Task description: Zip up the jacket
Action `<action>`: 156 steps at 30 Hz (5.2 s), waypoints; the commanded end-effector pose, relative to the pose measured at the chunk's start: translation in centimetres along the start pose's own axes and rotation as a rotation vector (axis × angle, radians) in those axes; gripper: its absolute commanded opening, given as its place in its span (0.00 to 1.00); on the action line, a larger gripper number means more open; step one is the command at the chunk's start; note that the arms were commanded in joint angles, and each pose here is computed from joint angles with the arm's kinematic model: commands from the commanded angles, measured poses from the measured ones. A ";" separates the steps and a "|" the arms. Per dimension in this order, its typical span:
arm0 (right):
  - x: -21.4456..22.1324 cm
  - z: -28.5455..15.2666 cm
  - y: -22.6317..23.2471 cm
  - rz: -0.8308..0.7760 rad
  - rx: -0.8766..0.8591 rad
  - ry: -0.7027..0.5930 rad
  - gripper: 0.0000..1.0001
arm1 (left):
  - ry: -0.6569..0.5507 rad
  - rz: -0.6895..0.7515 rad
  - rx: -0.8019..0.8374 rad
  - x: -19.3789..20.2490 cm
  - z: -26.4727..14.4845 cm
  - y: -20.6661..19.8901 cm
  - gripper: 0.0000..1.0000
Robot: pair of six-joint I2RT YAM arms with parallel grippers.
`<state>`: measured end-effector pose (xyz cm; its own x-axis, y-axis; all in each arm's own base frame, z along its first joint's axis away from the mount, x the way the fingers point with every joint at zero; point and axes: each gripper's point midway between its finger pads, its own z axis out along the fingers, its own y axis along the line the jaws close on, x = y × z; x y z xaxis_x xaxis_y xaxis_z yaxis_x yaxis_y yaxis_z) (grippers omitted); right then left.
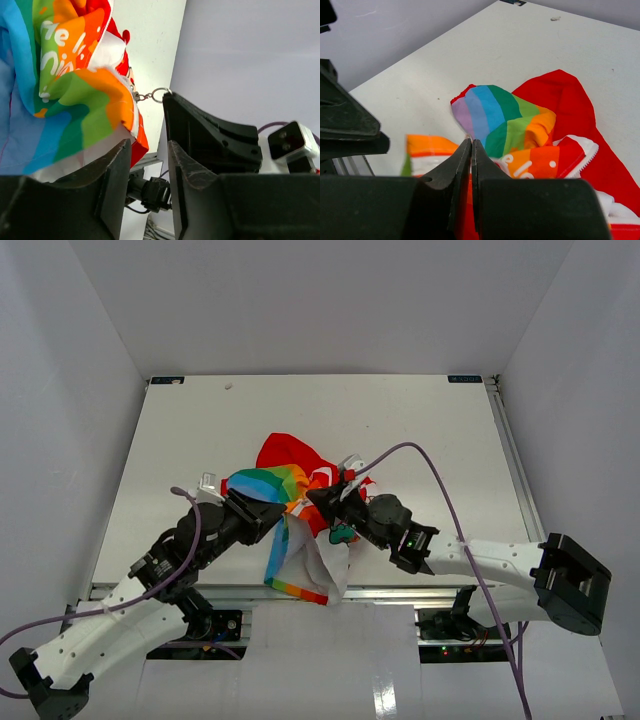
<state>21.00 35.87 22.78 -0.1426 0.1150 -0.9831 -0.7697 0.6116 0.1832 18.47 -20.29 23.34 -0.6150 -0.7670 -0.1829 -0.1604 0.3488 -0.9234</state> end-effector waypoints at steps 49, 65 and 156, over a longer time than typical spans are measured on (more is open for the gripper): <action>4.5 -2.3 -2.1 0.032 0.183 0.083 0.08 | -0.099 0.112 0.015 -1.9 -0.3 -0.2 0.00; 2.7 -0.2 -12.3 0.008 0.457 0.039 0.08 | -0.147 0.477 0.185 -3.4 -5.0 -3.5 0.00; -5.1 -11.4 -12.3 0.108 0.539 0.135 0.90 | -0.201 0.943 0.337 -3.6 3.4 -7.1 0.98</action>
<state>25.30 21.19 24.90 -0.3380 0.1021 -0.9356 -0.3971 0.8858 0.2402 25.90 -22.39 25.63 -0.3470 -0.2757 -0.8964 0.4845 0.7657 -0.4231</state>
